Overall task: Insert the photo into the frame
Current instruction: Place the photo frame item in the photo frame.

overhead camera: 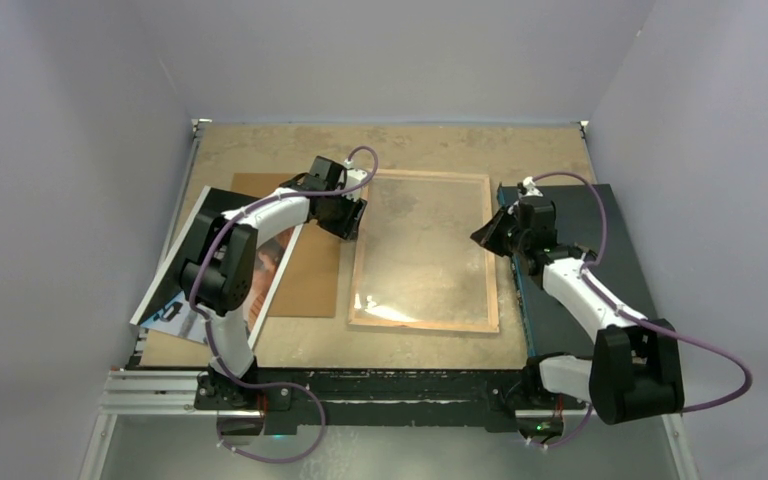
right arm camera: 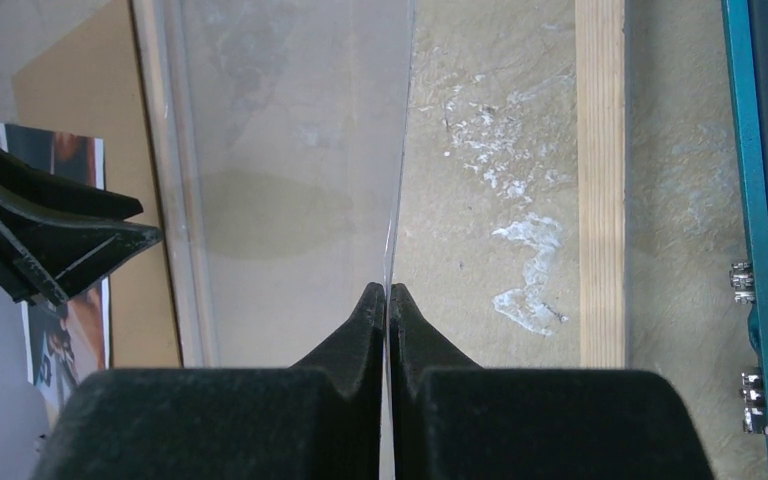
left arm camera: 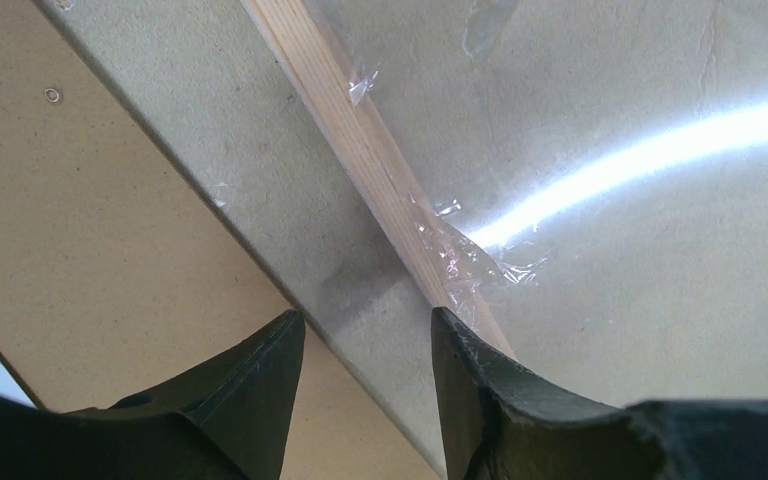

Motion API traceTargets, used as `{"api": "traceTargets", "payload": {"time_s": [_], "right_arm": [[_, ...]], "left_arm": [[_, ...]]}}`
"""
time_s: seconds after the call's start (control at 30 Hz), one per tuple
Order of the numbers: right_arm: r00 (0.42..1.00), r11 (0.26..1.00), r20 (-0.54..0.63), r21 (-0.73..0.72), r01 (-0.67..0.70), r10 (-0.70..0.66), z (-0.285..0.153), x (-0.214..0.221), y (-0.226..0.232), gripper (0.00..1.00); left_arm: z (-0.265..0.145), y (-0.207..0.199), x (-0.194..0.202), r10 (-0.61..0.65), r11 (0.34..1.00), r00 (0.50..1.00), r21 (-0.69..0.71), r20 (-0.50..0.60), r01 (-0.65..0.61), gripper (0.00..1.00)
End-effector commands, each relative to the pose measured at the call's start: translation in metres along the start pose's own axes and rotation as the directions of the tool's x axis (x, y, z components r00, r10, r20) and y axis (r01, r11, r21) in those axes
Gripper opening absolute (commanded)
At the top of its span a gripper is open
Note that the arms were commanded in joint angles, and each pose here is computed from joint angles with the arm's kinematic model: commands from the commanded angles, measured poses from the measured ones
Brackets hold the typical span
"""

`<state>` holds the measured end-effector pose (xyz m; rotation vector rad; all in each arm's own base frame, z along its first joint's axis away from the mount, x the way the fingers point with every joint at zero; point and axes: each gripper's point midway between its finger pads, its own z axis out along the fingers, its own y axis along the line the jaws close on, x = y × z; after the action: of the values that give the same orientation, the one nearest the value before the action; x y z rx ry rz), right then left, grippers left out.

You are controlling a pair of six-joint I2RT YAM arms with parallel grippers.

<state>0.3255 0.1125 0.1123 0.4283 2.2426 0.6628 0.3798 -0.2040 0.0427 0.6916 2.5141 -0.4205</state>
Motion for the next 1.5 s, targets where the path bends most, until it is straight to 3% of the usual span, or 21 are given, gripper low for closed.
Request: {"api": "traceTargets", "payload": {"time_s": [0.0,0.8,1.2,1.47], "right_arm": [[0.998,0.998,0.033,-0.019,0.053,-0.053,0.005,-0.018,0.008,0.00],[0.993,0.992,0.019,-0.039,0.116,-0.116,0.008,-0.044,0.016,0.00],[0.995,0.994,-0.056,-0.071,0.078,-0.082,0.016,-0.023,0.010,0.00],[0.999,0.996,-0.051,-0.085,-0.009,0.005,0.007,-0.019,0.015,0.00]], "left_arm": [[-0.004,-0.004,-0.015,0.027,0.999,0.999,0.020,0.035,-0.028,0.48],[-0.004,-0.005,-0.016,0.030,0.999,0.999,0.026,0.031,-0.031,0.42],[-0.005,-0.005,-0.014,0.034,0.999,0.999,0.024,0.029,-0.035,0.40],[-0.001,-0.010,0.010,0.035,0.998,0.999,0.057,-0.018,-0.034,0.19]]}}
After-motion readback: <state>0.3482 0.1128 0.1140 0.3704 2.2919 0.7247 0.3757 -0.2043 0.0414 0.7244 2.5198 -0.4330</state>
